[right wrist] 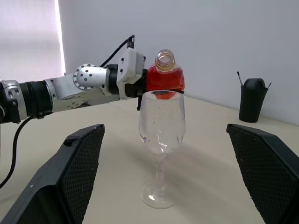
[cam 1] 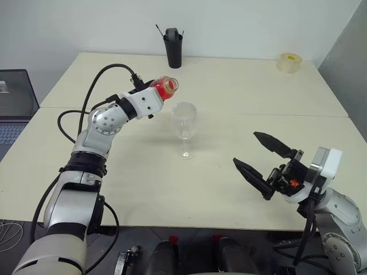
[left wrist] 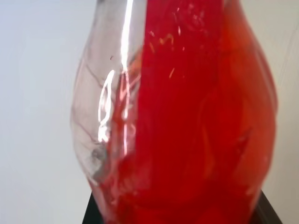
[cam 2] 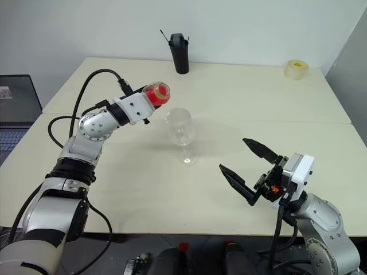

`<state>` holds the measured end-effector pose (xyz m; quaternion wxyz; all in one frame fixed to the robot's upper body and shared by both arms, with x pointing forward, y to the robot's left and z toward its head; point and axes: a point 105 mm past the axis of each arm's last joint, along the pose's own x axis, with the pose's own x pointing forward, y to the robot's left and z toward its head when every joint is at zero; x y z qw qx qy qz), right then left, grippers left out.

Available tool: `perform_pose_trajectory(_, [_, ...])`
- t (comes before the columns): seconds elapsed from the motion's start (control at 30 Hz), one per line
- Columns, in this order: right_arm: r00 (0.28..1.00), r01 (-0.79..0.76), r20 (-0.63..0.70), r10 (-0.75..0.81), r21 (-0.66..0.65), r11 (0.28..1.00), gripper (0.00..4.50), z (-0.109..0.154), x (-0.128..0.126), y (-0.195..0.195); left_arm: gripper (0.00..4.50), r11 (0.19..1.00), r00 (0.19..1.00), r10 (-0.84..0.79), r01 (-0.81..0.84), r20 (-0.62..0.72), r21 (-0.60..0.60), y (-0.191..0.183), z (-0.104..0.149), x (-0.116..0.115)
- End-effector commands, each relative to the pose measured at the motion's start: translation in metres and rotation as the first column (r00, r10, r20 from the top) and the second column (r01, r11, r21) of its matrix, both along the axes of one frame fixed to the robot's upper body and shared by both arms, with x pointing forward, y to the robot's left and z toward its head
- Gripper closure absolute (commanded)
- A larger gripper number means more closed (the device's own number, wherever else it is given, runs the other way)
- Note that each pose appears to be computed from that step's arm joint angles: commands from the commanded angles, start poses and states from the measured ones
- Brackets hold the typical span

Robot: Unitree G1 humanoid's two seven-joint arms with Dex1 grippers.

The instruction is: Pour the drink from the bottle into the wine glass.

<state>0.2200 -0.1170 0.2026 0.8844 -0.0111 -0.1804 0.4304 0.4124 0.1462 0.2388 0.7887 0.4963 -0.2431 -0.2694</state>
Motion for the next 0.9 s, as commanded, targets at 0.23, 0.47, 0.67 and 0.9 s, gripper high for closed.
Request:
perform_pose_trajectory(0.23, [0.999,-0.027,0.042,0.027,0.007,1.000,0.00,0.0085,-0.0069,0.0018,3.37,0.998,0.990,-0.037,0.031,0.136,0.046,-0.0065,0.0269,-0.0079])
perform_pose_trajectory(0.47, [0.999,-0.034,0.018,0.034,0.019,0.999,0.00,0.0066,-0.0064,0.0012,3.37,0.993,0.983,-0.052,0.033,0.178,0.109,-0.0095,0.0251,-0.0096])
perform_pose_trajectory(0.67, [0.999,-0.036,0.017,0.036,0.002,0.999,0.00,0.0052,-0.0067,0.0013,3.37,0.986,0.972,-0.050,0.011,0.228,0.169,-0.0087,0.0271,-0.0091])
perform_pose_trajectory(0.9, [0.999,-0.036,0.011,0.036,0.003,0.999,0.00,0.0042,-0.0063,0.0015,3.37,0.980,0.960,-0.035,-0.022,0.278,0.200,-0.0060,0.0324,-0.0070])
